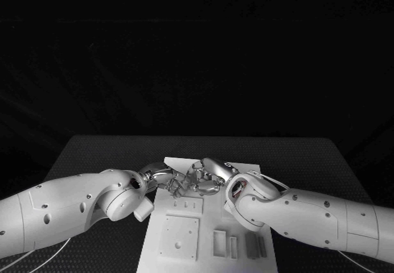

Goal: Assemble the parts on the task board

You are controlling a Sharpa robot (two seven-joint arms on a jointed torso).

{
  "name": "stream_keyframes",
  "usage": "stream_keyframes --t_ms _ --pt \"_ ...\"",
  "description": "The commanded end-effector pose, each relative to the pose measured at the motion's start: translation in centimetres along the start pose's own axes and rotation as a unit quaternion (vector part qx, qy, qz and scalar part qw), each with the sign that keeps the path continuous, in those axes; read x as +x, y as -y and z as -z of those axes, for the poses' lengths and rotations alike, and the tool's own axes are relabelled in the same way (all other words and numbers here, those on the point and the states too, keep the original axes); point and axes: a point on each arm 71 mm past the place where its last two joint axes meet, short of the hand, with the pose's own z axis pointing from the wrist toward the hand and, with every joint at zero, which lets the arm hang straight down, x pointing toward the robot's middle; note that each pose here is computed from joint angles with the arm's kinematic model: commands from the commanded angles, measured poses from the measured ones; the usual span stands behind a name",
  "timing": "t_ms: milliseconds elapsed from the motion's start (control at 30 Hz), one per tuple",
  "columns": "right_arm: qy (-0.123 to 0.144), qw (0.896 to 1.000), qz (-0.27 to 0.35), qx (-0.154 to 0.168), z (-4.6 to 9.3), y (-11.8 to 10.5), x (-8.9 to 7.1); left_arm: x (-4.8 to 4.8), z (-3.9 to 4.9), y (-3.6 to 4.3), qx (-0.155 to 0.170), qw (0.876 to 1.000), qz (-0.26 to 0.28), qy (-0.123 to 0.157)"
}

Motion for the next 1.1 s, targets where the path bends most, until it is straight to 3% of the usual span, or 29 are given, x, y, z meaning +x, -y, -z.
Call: stream_keyframes --t_ms 33,500,667,767,867,1000,1100 --pt "-0.011 0.999 -0.031 -0.001 0.1 0.5 0.1 -0.09 0.01 0.41 0.011 1.000 -0.014 0.004" --pt "0.032 0.995 -0.088 -0.033 1.6 2.1 -1.9 -0.72 0.08 0.07 0.003 0.998 -0.068 0.014" --pt "0.050 0.992 -0.117 0.001 2.5 4.5 -3.3 -1.30 -0.08 -0.17 -0.002 0.997 -0.075 0.027" --pt "0.064 0.987 -0.144 0.023 2.6 6.1 -4.9 -1.53 -0.34 -0.22 -0.006 0.995 -0.092 0.032" --pt "0.070 0.980 -0.180 0.044 2.7 7.4 -6.6 -1.65 -0.57 -0.37 -0.017 0.992 -0.120 0.031" --pt "0.089 0.959 -0.257 0.084 2.6 8.6 -8.2 -1.75 -0.76 -0.50 -0.031 0.989 -0.142 0.032" --pt "0.109 0.957 -0.256 0.088 2.1 9.1 -9.7 -1.93 -0.79 -0.67 -0.045 0.986 -0.158 0.033"
